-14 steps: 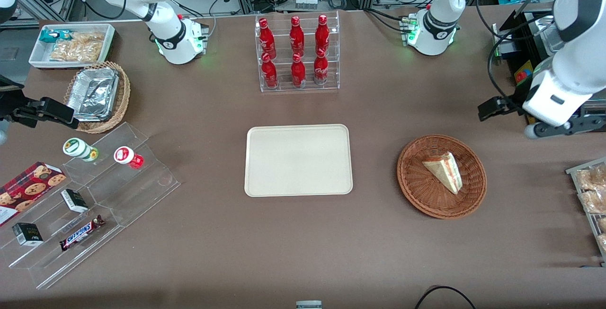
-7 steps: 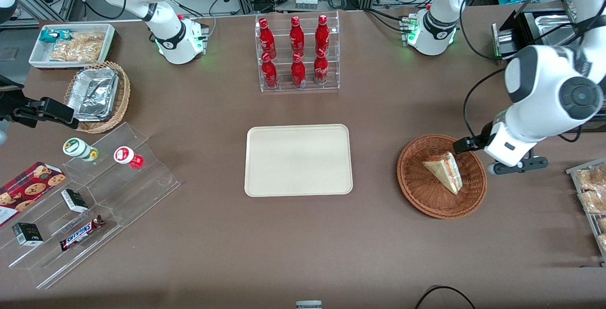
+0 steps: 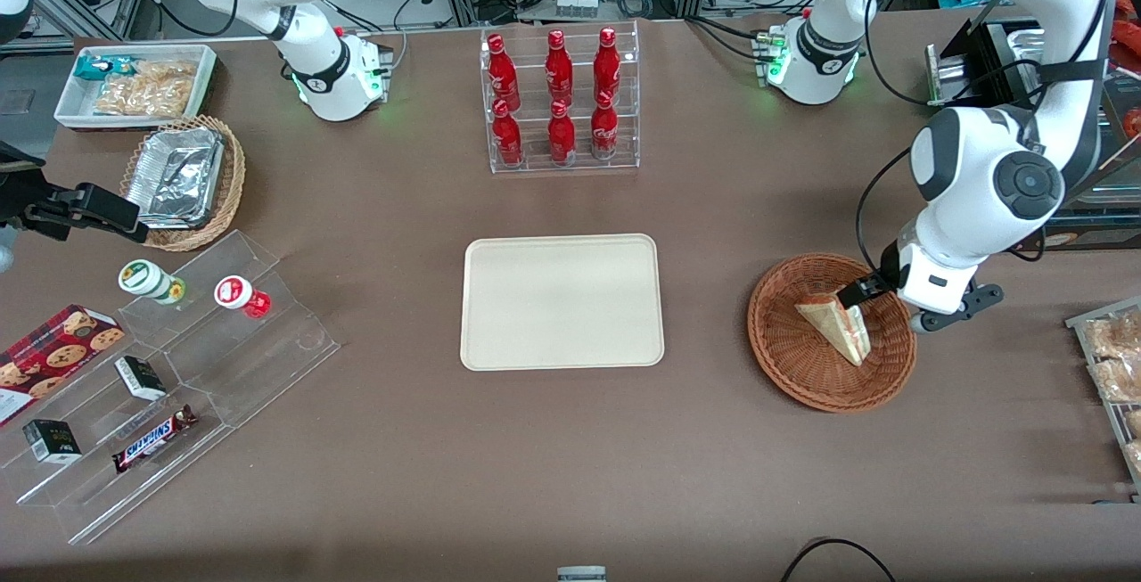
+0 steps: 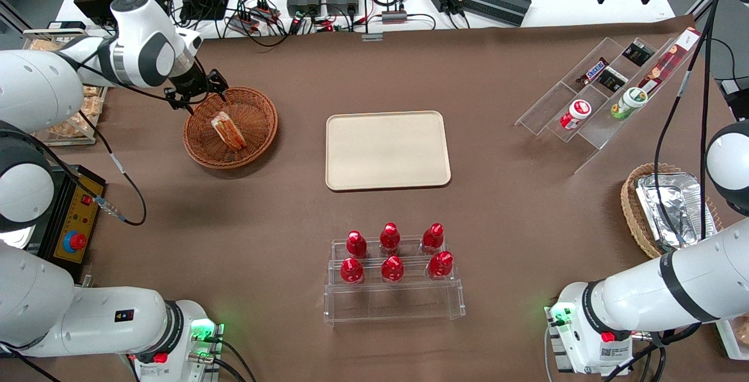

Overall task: Place sandwich from basket to tray
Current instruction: 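Lower the left gripper and close it on the sandwich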

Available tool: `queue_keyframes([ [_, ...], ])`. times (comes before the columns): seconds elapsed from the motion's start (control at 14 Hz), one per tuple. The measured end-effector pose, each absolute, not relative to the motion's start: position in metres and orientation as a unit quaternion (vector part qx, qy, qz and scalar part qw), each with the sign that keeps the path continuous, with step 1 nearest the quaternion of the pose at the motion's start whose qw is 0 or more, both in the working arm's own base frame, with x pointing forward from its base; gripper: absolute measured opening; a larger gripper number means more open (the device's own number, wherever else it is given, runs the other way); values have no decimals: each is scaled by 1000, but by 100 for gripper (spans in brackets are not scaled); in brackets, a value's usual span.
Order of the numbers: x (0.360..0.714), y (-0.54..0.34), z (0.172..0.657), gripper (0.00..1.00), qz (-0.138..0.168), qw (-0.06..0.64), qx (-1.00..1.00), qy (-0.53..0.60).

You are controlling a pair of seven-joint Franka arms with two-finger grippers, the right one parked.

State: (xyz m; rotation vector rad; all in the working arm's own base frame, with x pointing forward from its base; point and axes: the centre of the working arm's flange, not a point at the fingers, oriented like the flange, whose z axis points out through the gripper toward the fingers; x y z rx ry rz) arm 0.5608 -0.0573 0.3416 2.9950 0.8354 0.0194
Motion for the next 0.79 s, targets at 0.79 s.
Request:
queue_keyframes([
  [0.79, 561, -60, 278, 100, 5, 26, 881, 472],
])
